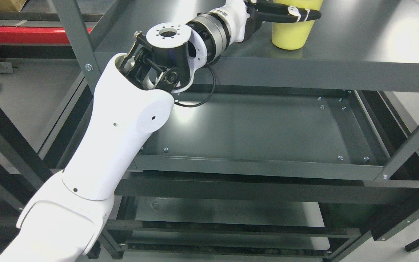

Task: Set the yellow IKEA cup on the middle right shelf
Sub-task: 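Set the yellow cup down on the upper shelf and release it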

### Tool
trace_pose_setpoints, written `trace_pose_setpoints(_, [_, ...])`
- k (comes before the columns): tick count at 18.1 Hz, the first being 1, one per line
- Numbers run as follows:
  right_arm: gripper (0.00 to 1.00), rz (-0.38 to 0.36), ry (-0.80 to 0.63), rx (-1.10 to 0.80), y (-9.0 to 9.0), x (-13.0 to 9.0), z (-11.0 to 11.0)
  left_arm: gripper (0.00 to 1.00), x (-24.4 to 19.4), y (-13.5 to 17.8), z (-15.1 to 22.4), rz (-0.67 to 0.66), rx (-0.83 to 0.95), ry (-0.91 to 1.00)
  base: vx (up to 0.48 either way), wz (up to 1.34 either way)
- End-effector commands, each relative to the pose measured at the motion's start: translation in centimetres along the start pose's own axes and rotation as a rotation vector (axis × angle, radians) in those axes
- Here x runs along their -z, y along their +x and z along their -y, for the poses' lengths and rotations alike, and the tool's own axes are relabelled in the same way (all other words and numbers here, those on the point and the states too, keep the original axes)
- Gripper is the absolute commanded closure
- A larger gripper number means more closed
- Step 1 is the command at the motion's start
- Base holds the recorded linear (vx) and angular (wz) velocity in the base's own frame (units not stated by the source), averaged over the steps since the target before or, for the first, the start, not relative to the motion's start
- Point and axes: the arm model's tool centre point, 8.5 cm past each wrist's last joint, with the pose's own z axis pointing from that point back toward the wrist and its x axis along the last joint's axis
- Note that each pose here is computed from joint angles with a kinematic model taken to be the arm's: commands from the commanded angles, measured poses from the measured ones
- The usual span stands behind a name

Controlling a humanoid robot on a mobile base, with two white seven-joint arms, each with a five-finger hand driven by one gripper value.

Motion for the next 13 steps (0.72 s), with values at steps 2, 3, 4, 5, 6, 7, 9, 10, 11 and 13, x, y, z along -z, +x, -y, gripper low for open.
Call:
trace_pose_setpoints(2, [0.01, -0.015, -0.012, 0.003, -0.9, 0.1, 1.0, 0.01, -1.9, 3.1, -3.3, 0.104, -0.033, 0.075, 0.000, 0.00])
trace_pose_setpoints(3, [0.01, -0.015, -0.012, 0.003, -0.9, 0.1, 1.0, 0.01, -2.1, 3.5, -3.4, 0.117, -0.037, 0.077, 0.000, 0.00])
trace_pose_setpoints(4, [0.01, -0.015, -0.012, 0.003, -0.9, 0.1, 1.0, 0.01, -2.4, 3.9, -3.5, 0.133, -0.039, 0.077, 0.000, 0.00])
trace_pose_setpoints(5, [0.01, -0.015, -0.012, 0.003, -0.9, 0.1, 1.0, 0.01, -2.5, 4.2, -3.5, 0.140, -0.042, 0.078, 0.000, 0.00])
trace_pose_setpoints(6, [0.01, -0.015, -0.012, 0.003, -0.9, 0.1, 1.0, 0.01, -2.7, 4.4, -3.6, 0.151, -0.043, 0.077, 0.000, 0.00])
trace_pose_setpoints(7, [0.01, -0.015, -0.012, 0.003, -0.9, 0.1, 1.0, 0.01, -2.8, 4.6, -3.6, 0.157, -0.043, 0.077, 0.000, 0.00])
trace_pose_setpoints(9, [0.01, -0.015, -0.012, 0.003, -0.9, 0.1, 1.0, 0.01, -3.1, 5.0, -3.7, 0.177, -0.049, 0.079, 0.000, 0.00])
trace_pose_setpoints(10, [0.01, -0.015, -0.012, 0.003, -0.9, 0.1, 1.0, 0.01, -3.2, 5.2, -3.9, 0.185, -0.053, 0.082, 0.000, 0.00])
trace_pose_setpoints(11, [0.01, -0.015, -0.012, 0.003, -0.9, 0.1, 1.0, 0.01, -3.4, 5.4, -4.1, 0.193, -0.059, 0.083, 0.000, 0.00])
trace_pose_setpoints(13, [0.01, -0.015, -0.012, 0.003, -0.9, 0.1, 1.0, 0.01, -4.2, 6.5, -4.0, 0.233, -0.064, 0.047, 0.000, 0.00])
